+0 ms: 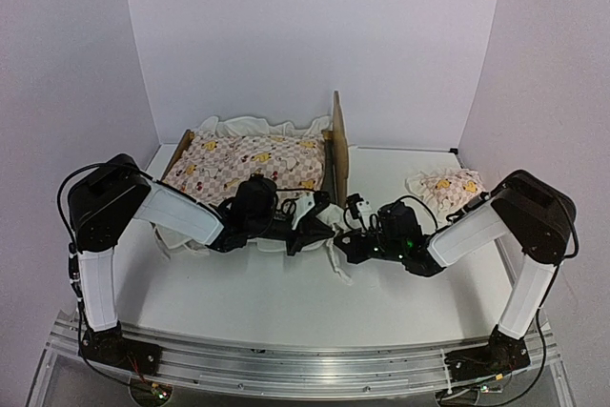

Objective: Set up the pet bed

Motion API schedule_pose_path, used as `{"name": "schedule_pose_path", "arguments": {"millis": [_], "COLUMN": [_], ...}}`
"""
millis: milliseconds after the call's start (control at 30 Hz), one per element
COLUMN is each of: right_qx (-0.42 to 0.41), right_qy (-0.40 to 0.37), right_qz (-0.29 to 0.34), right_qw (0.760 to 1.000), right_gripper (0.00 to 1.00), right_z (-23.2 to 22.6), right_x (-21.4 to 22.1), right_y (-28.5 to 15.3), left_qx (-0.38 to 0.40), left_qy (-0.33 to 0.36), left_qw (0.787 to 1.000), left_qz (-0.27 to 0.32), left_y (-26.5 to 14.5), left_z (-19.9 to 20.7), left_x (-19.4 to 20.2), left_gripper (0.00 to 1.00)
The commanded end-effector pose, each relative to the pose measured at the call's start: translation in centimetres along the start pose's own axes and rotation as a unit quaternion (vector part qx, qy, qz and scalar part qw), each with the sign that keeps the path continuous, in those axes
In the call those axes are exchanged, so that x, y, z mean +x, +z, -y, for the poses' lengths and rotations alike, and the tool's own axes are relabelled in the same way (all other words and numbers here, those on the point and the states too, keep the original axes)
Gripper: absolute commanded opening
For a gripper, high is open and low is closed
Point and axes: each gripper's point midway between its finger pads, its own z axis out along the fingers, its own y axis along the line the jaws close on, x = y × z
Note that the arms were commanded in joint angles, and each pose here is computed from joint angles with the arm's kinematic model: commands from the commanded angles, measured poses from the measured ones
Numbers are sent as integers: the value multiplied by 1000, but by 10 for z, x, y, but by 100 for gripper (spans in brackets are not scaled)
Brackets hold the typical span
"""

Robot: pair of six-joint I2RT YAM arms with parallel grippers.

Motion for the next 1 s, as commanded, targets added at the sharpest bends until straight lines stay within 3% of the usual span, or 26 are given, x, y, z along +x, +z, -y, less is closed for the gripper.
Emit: {"name": "schedule_pose_path", "arguments": {"millis": [0, 300, 567, 667, 800, 967], "right_qx": [-120, -148, -195, -194, -190, -188], "right_qy": [-33, -25, 12, 17, 18, 21], "right_qz": [53, 70, 37, 39, 41, 40], "right_qw": [991, 986, 980, 980, 981, 981], "right_gripper": [0, 0, 0, 0, 0, 0], "right_z": [-53, -62, -65, -63, -59, -57], "right_x": [-32, -38, -16, -16, -16, -15], "right_y": [-1, -5, 13, 15, 17, 18], "left_qx": [32, 26, 7, 25, 62, 63], "left_qy": [-37, -39, -1, 18, 12, 14], "left_qw": [999, 999, 999, 997, 994, 994], "left_qz": [-14, -28, -51, -68, -86, -92], "left_y": [-5, -9, -17, -24, -37, -52], "left_z": [13, 11, 0, 6, 22, 27], "left_x": [4, 8, 14, 19, 25, 27], "left_gripper": [1, 1, 16, 20, 34, 39]}}
